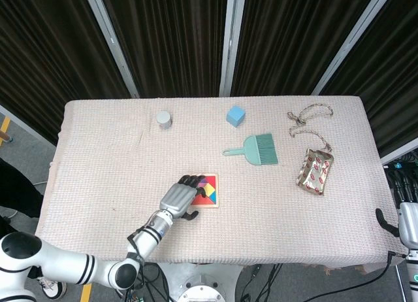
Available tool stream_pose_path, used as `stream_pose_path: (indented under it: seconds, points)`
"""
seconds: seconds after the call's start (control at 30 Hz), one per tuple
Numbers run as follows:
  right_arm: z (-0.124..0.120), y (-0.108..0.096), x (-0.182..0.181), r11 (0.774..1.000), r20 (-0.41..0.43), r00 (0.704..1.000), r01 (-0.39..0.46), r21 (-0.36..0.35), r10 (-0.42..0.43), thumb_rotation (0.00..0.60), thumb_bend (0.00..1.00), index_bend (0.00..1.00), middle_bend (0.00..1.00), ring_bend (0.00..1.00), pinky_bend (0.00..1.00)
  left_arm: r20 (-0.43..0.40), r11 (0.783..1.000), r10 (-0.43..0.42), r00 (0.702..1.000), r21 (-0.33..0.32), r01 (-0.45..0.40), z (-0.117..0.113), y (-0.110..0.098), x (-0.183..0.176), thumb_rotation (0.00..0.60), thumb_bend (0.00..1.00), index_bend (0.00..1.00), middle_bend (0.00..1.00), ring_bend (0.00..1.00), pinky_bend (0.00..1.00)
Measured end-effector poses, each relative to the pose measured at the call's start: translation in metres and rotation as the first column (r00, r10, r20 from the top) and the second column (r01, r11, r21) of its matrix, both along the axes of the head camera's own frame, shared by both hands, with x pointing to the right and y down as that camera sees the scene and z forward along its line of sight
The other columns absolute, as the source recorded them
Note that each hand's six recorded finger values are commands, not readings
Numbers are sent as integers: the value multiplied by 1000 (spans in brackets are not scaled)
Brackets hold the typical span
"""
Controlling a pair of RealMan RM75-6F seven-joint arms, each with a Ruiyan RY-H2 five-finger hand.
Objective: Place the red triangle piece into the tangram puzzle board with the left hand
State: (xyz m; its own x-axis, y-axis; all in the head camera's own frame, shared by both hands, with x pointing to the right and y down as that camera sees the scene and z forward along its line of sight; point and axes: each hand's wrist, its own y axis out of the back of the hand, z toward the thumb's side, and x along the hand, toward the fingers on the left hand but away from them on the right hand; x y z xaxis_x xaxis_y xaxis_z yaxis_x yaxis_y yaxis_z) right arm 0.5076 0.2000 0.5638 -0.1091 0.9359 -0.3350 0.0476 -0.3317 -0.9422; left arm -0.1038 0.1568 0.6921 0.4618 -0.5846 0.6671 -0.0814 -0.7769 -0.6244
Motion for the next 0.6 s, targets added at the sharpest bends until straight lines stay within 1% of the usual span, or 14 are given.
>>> stream_pose_path:
  seconds: [0.07, 0.17, 0.3, 0.4, 0.47, 0.5, 0.6]
  points:
    - [1, 0, -1, 1000, 1, 1000, 4, -2, -4, 600, 269, 0, 0, 0, 0, 10, 999, -21, 1000, 28, 21, -6, -6, -11, 600, 305, 249, 7, 0, 29]
    - [2, 1, -3, 1000, -1, 1000, 11, -5, -11, 600, 269, 0, 0, 0, 0, 44, 993, -70, 997, 94, 66, -16, -17, -40, 600, 299, 193, 7, 0, 29]
    - [3, 0, -9, 1000, 1, 1000, 28, -9, -28, 600, 268, 0, 0, 0, 0, 94, 974, -122, 988, 201, 101, -30, -23, -91, 600, 286, 154, 8, 0, 28]
    - [3, 0, -16, 999, 1, 999, 44, -10, -44, 600, 269, 0, 0, 0, 0, 122, 958, -141, 982, 266, 104, -40, -18, -130, 600, 268, 130, 8, 0, 21]
    - [4, -1, -20, 999, 2, 999, 53, -12, -53, 600, 268, 0, 0, 0, 0, 140, 948, -158, 977, 299, 110, -45, -11, -158, 600, 256, 124, 8, 0, 17]
    - [5, -1, -23, 998, 4, 998, 58, -15, -58, 600, 268, 0, 0, 0, 0, 153, 941, -176, 972, 317, 120, -48, -6, -178, 600, 250, 123, 8, 0, 17]
    - [7, -1, -30, 997, 6, 998, 69, -22, -69, 600, 268, 0, 0, 0, 0, 188, 927, -244, 951, 334, 172, -54, 11, -228, 600, 236, 121, 8, 0, 16]
